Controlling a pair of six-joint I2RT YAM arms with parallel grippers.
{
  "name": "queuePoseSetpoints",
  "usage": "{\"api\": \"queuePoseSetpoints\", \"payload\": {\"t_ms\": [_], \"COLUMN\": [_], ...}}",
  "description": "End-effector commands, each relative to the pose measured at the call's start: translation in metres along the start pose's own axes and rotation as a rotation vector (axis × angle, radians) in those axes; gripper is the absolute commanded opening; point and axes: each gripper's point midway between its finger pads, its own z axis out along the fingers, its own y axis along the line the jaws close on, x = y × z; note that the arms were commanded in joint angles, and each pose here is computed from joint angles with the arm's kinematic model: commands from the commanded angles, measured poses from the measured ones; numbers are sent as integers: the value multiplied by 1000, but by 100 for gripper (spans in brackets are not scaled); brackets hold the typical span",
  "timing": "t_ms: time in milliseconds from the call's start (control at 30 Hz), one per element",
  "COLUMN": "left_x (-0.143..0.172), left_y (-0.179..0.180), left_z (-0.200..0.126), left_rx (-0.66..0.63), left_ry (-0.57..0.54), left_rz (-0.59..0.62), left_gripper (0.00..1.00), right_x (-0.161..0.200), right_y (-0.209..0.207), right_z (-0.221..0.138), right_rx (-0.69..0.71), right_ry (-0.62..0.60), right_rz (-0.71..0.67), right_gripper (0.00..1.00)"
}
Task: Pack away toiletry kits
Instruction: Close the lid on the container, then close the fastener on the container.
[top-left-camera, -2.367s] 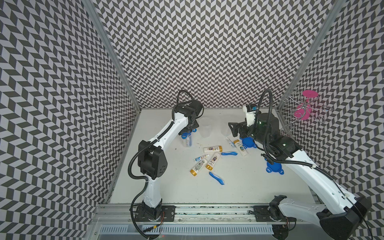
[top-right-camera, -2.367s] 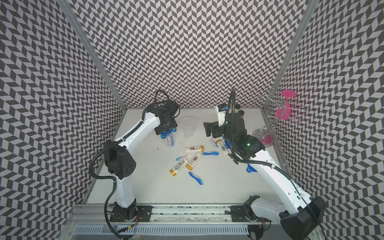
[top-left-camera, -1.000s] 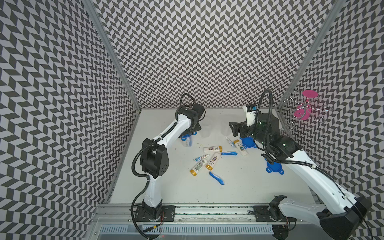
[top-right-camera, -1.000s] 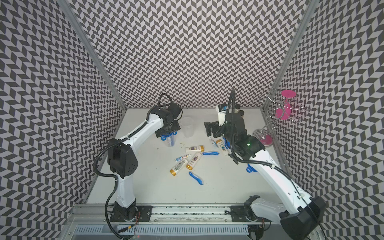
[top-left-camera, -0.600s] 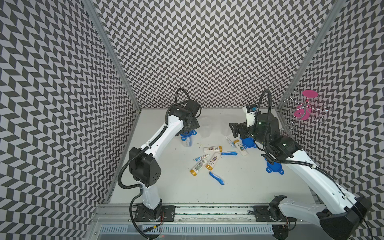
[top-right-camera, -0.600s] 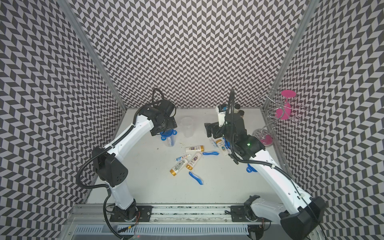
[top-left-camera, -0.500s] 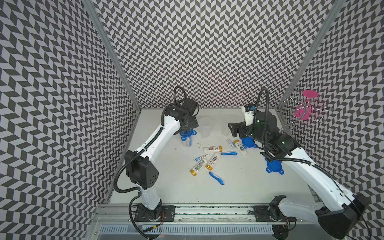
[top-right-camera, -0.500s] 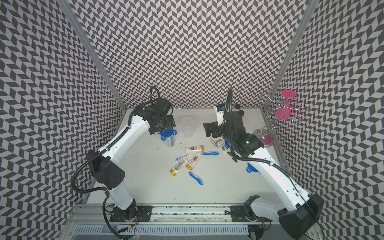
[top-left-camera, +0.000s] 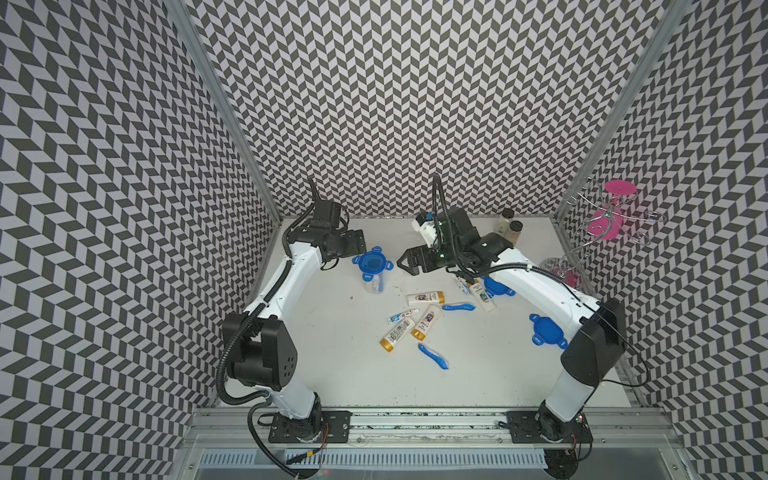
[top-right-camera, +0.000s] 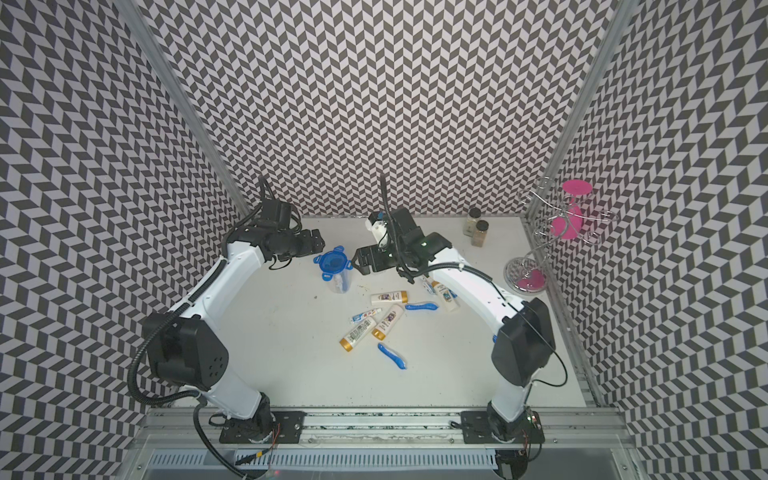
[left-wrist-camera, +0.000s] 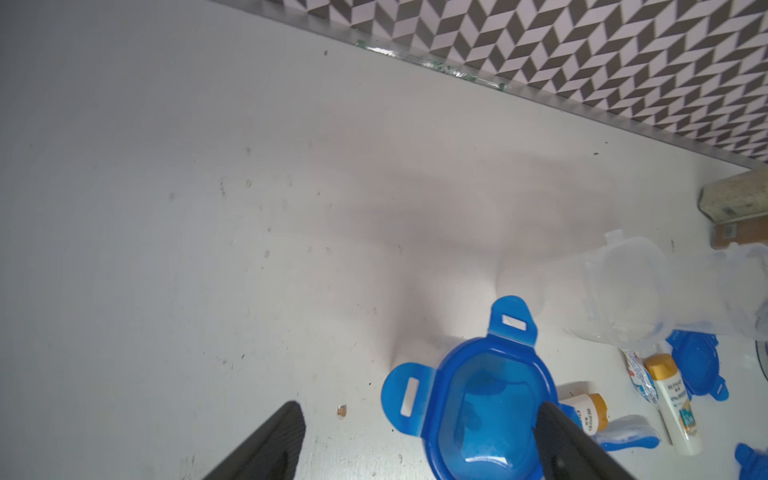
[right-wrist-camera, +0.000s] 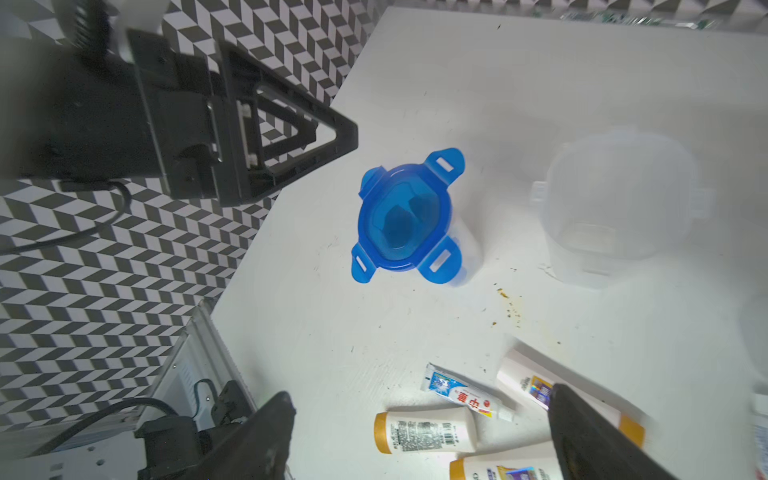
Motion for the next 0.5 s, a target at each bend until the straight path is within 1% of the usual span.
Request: {"api": "queuePoseSetpoints", "payload": {"t_ms": [0,100,367,467], "left_x": [-13,-9,-5,-3], "left_y": [-19,-16,-15,-19], "left_z": [-8,-5,-2,0], "left_rx": [81,79,74,94], "left_ry": [-74,-95,-78,-71], "left_rz": [118,160,188,202], "left_gripper": [87,86,67,63], "right_x": [-5,-6,-17,-18], "right_y": [16,13,3,-5], "right_z": [11,28,60,66], "right_rx": [-81,-67,-57,-63], "right_ry": [18,41,96,120], "right_rz": [45,25,-36,-31], "right_gripper": [91,87,75,72]}}
